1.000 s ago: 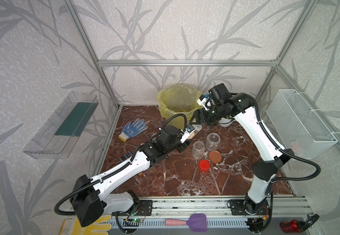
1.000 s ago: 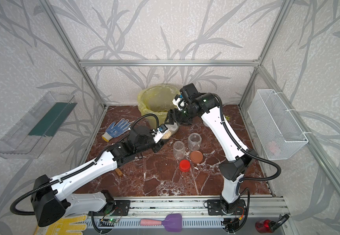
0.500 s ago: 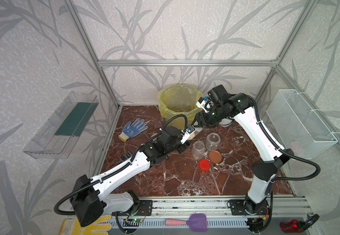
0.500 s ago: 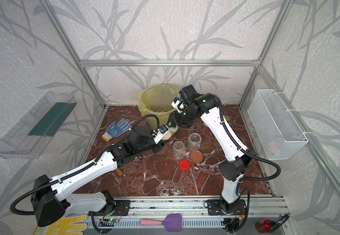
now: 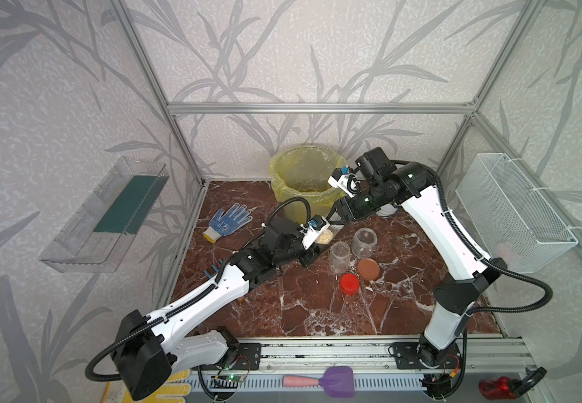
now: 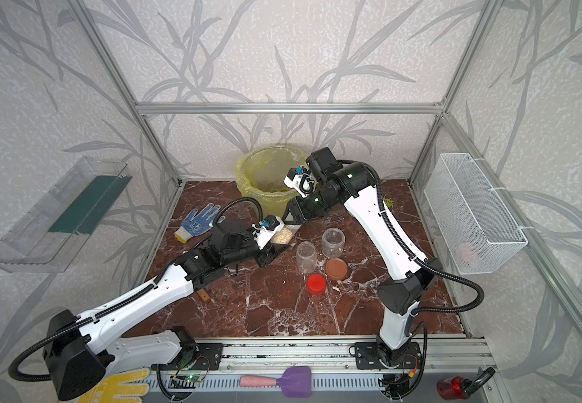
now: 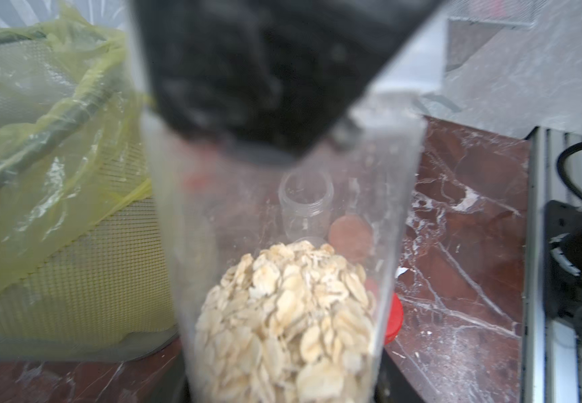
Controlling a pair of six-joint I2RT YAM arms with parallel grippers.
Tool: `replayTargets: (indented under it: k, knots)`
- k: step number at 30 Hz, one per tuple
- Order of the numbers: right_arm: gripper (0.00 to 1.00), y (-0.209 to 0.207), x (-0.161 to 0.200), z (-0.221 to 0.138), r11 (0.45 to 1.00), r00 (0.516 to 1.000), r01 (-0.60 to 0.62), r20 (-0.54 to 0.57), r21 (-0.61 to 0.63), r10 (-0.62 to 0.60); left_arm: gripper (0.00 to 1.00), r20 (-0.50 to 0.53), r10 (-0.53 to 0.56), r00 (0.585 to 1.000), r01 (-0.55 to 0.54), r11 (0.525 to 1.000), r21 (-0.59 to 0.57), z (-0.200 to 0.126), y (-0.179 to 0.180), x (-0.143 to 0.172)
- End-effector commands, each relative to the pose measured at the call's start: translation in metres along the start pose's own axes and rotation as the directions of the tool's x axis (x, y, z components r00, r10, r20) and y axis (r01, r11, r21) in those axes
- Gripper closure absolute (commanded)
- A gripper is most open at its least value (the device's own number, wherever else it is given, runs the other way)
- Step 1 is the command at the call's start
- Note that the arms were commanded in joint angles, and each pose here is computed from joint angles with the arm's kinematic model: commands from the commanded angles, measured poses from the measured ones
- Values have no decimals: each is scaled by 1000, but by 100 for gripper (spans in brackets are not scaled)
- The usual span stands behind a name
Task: Empty expired oatmeal from jars
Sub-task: Unscrew the lid from the jar.
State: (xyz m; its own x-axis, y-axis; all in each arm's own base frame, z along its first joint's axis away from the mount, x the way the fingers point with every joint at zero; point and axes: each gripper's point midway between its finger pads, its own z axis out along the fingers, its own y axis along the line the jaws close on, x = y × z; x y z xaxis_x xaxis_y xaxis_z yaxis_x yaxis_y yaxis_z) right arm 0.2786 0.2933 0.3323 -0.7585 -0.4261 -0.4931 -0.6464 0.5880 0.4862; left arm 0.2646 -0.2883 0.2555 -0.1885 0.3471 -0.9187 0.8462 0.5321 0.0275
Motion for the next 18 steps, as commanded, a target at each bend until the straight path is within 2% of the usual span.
replayTargets:
  k: [1,5,9,12,14,16,18]
  knots:
    - [70,50,1,-28,937,945,316,137,-150,-297,100,143,-42,989,24,992,126,-11,-18,-38]
    - [71,65,0,-34,856,870,482,214,-185,-443,100,112,-58,992,43,990,135,-6,-17,-26]
    - [73,61,1,-32,831,850,522,198,-192,-488,100,91,-69,994,57,990,129,-6,-15,-14]
    - [76,63,1,-31,788,821,569,226,-235,-525,100,88,-76,993,64,989,136,-7,-17,-5]
    - [76,65,2,-31,739,773,633,251,-233,-583,100,84,-81,993,68,988,141,-6,-18,1]
    - [77,66,5,-32,666,698,715,270,-214,-663,100,77,-87,993,76,987,139,-5,-17,6]
    - [77,64,7,-32,619,647,762,276,-191,-711,100,67,-92,993,83,987,136,-5,-17,12]
